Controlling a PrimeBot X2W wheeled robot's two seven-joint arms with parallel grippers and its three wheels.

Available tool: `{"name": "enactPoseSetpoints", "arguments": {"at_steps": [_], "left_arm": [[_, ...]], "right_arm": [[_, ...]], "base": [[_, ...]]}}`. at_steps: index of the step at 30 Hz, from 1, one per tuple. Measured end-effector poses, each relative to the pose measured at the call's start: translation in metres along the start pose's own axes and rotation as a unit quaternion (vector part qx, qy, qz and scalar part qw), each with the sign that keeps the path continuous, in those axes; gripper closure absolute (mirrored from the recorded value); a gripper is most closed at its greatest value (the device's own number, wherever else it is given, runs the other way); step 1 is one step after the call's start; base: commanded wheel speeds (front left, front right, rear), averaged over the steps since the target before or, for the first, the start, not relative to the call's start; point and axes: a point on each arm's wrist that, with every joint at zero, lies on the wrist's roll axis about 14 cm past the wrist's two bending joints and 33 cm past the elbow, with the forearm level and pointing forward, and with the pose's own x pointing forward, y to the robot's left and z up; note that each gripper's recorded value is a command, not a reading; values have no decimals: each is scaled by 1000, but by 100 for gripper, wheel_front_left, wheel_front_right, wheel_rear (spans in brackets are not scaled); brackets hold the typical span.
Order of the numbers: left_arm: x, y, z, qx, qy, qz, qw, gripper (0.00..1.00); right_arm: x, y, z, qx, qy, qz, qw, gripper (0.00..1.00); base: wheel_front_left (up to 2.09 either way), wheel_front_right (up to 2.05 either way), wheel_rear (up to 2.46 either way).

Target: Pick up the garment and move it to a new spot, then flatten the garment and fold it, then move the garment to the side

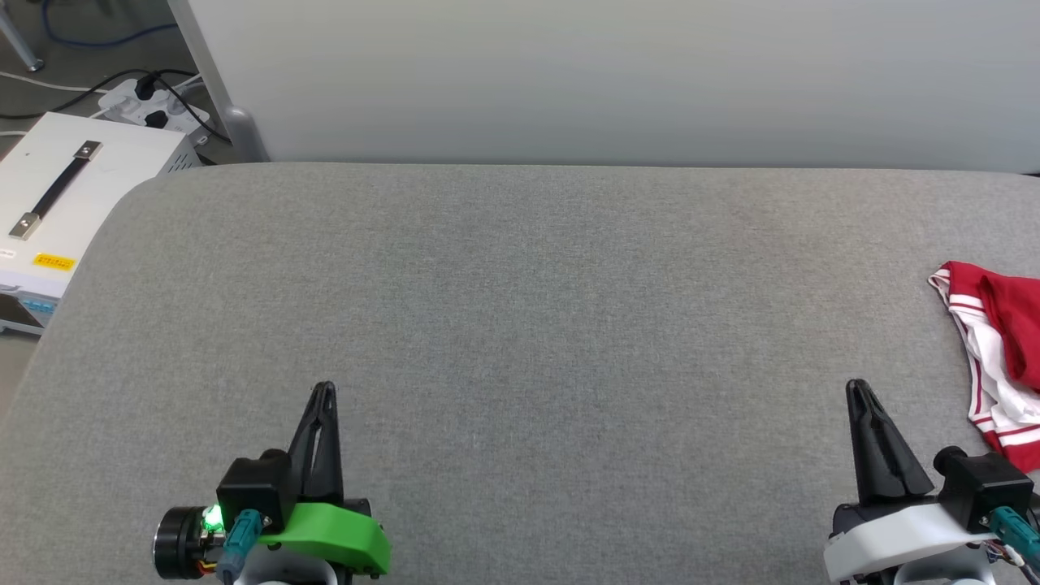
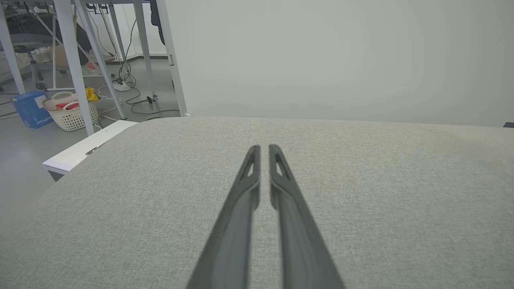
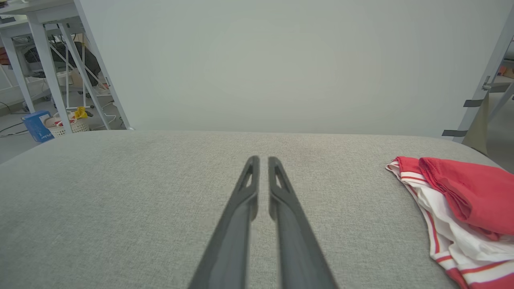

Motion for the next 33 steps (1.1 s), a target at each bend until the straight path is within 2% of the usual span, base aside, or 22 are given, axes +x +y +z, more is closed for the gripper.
{"name": "enactPoseSetpoints", "arguments": {"at_steps": [33], "left_arm": [[3, 0, 3, 10, 15, -1, 1000, 100]], "right_arm": [[-2, 1, -4, -14, 26, 1, 1000, 100]], "base": [[0, 0, 0]]}}
